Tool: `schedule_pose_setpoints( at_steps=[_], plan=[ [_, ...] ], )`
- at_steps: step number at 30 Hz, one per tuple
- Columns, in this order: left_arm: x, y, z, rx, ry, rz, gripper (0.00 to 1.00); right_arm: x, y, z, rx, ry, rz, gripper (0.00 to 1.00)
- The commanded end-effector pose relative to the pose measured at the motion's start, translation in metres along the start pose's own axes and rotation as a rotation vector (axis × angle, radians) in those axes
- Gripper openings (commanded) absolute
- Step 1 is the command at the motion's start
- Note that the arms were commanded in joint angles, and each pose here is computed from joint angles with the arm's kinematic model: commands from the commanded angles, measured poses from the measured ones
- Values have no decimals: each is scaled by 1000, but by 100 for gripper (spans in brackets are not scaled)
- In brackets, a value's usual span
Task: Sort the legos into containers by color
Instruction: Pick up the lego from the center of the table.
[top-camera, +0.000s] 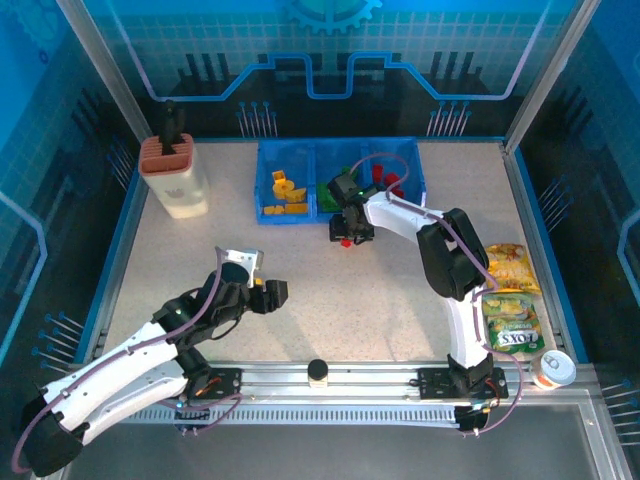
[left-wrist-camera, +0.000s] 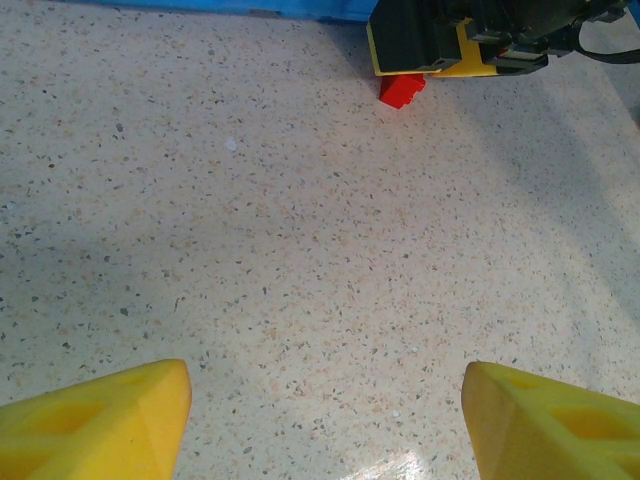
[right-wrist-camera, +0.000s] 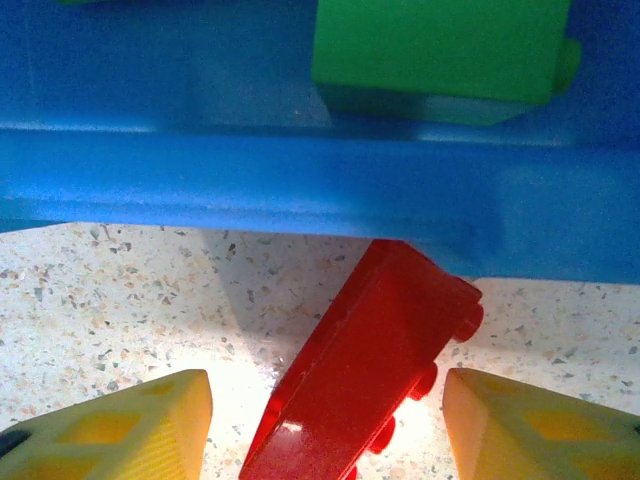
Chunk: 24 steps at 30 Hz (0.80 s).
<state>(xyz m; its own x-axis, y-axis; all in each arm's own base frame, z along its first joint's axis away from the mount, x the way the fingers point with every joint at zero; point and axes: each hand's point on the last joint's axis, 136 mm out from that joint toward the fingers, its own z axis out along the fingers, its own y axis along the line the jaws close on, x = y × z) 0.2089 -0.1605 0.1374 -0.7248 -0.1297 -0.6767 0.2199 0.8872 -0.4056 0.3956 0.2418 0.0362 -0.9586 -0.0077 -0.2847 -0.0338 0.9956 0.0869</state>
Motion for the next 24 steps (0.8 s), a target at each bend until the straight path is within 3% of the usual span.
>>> schedule_pose_setpoints(
  at_steps=[1,15,24],
  plan=[
    [3,2,-1,-7,10,19,73,3,2,4,23,14,0,58],
    [1,-1,3,-1,8,18,73,22,-6,-2,53,16,-21,23],
    [2,-1,5,-1,9,20,72,48,-30,-41,34,-57,18,17]
  ],
)
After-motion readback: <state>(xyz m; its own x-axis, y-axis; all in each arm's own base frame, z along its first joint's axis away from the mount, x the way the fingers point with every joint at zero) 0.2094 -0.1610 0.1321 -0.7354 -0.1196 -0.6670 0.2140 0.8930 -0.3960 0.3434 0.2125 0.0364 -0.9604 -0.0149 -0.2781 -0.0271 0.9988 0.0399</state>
